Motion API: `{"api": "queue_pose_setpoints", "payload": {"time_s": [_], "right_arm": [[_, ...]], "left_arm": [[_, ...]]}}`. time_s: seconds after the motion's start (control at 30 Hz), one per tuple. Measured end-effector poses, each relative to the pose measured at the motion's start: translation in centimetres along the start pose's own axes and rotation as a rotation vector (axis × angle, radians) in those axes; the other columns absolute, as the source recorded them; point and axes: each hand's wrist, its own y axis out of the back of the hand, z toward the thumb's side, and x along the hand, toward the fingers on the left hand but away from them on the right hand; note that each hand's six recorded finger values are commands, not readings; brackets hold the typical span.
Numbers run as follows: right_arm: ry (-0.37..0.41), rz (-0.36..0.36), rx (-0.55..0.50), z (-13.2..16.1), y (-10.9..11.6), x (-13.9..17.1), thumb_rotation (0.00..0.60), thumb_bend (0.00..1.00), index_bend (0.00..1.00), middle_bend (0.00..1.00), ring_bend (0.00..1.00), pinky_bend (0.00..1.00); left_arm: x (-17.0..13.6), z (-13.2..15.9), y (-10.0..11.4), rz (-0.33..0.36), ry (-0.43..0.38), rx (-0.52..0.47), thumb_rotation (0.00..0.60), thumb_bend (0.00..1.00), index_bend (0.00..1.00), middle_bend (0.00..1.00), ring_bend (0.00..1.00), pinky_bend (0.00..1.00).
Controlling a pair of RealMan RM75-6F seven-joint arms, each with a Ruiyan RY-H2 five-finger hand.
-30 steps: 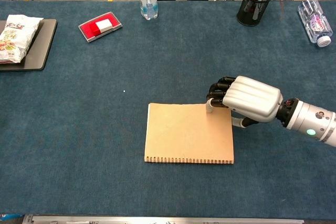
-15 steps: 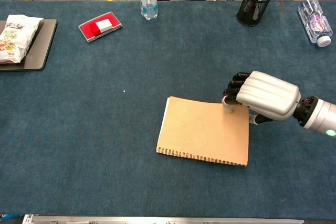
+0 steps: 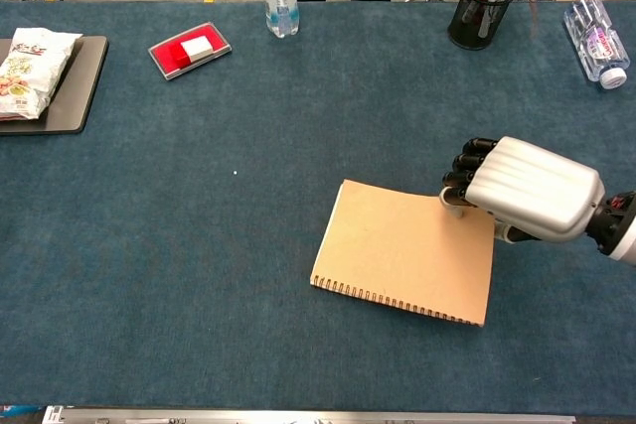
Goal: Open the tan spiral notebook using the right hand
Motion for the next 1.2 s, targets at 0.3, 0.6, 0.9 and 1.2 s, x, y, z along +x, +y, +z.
{"api": "queue_pose_setpoints", "payload": {"time_s": [0.3,0.6,0.9,1.2], "right_arm": [[-0.015,0.103,0.051,-0.1,0.2,2.2,0.6,0.4,0.59,0.52,0.39,0.32],[-0.028,0.14,0.072,-0.6,-0.1,3.3,0.6,0.4,0.59,0.52,0.39,0.32],[-0.069,0.173,0.119,-1.1,0.0,4.0,0.6,0.4,0.59,0.52,0.39,0.32],[-0.128,0.21,0.189,-1.6,0.2,4.4,0.6,0.4,0.59,0.52,0.39,0.33]], "left_arm": [[0.0,0.0,-0.1,-0.003,0.0,0.001,0.6,0.3,0.66,0.61,0.57,0.72],[0.1,0.0,-0.2,-0.004,0.0,0.002,0.6,0.3,0.66,0.61,0.57,0.72],[0.1,0.0,-0.3,-0.01,0.001,0.003,0.6,0.3,0.66,0.61,0.57,0.72],[0.1,0.0,-0.3,-0.01,0.001,0.003,0.6,0.3,0.66,0.61,0.57,0.72]]}}
